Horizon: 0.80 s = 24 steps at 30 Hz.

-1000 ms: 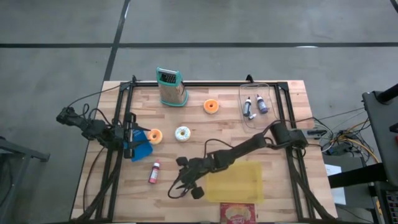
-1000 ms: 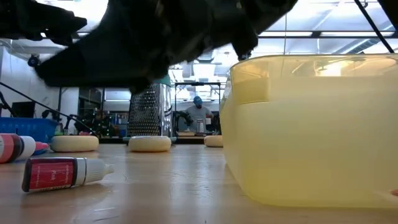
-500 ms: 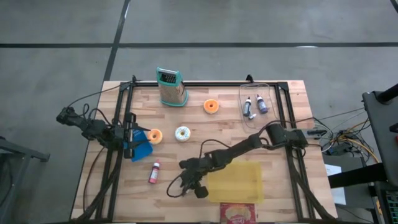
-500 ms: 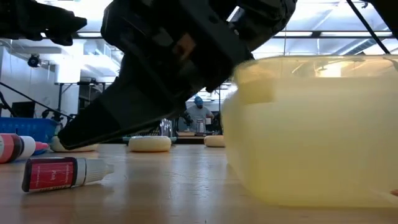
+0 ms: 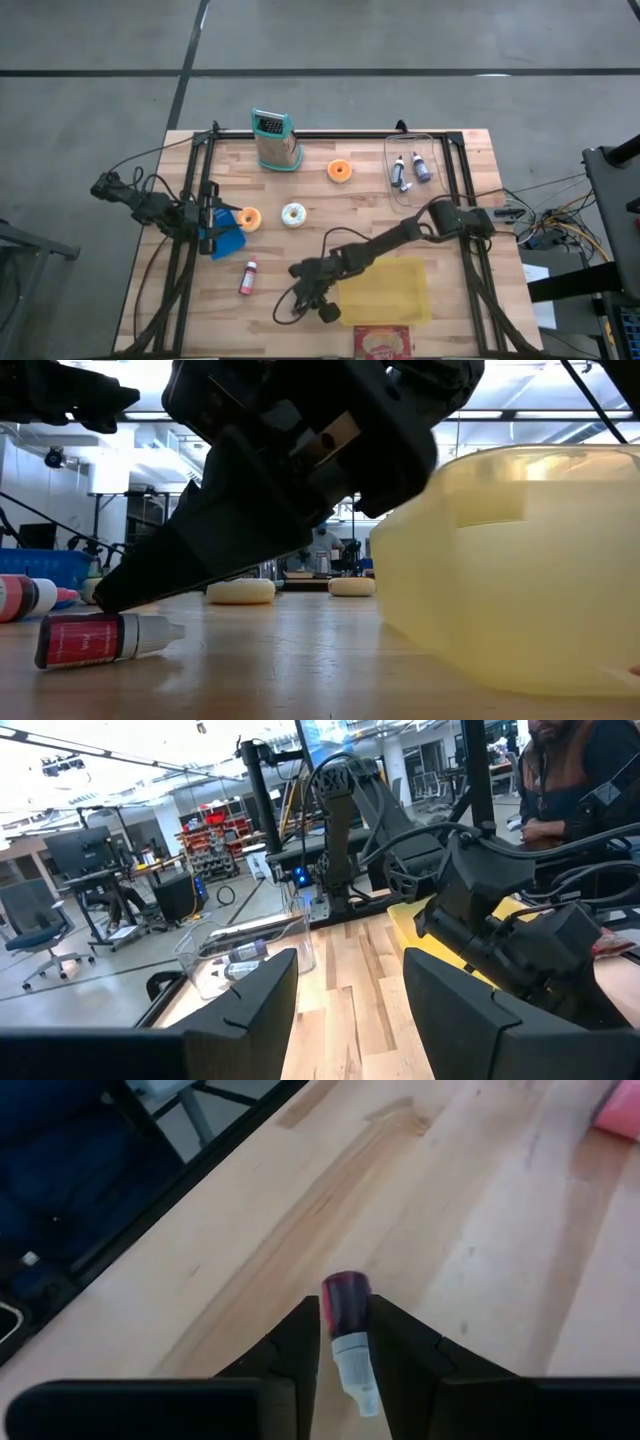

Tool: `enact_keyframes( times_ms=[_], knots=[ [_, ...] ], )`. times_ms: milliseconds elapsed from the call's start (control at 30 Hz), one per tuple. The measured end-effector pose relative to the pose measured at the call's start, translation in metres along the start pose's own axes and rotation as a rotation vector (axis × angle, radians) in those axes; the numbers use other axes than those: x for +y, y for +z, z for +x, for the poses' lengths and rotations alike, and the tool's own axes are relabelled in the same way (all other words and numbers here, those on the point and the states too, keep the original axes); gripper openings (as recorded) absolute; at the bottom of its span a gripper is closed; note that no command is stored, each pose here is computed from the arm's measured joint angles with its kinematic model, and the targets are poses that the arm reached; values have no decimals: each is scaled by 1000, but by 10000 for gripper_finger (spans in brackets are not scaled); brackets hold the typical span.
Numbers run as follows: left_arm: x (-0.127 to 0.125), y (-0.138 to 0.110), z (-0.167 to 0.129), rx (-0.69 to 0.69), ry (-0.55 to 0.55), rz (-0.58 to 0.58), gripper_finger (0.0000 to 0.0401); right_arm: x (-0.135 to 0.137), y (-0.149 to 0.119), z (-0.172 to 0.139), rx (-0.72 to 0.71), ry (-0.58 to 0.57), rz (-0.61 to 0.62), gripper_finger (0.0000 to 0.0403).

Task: Pick & Place Food Item
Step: Put the red food coloring bottle into the transparent bin

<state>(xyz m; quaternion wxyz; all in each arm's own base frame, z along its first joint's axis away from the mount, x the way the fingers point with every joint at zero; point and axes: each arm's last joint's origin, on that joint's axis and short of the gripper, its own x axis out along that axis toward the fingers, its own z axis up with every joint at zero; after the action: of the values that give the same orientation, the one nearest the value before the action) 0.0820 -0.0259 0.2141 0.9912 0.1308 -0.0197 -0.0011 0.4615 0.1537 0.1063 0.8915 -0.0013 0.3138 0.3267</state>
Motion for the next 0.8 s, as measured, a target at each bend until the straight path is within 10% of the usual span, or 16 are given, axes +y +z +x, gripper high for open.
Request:
enact_keyframes(
  times_ms=[800],
  knots=[
    [0, 0, 0, 0, 0, 0, 188, 3, -12, 2, 43, -28, 45, 91]
  ],
)
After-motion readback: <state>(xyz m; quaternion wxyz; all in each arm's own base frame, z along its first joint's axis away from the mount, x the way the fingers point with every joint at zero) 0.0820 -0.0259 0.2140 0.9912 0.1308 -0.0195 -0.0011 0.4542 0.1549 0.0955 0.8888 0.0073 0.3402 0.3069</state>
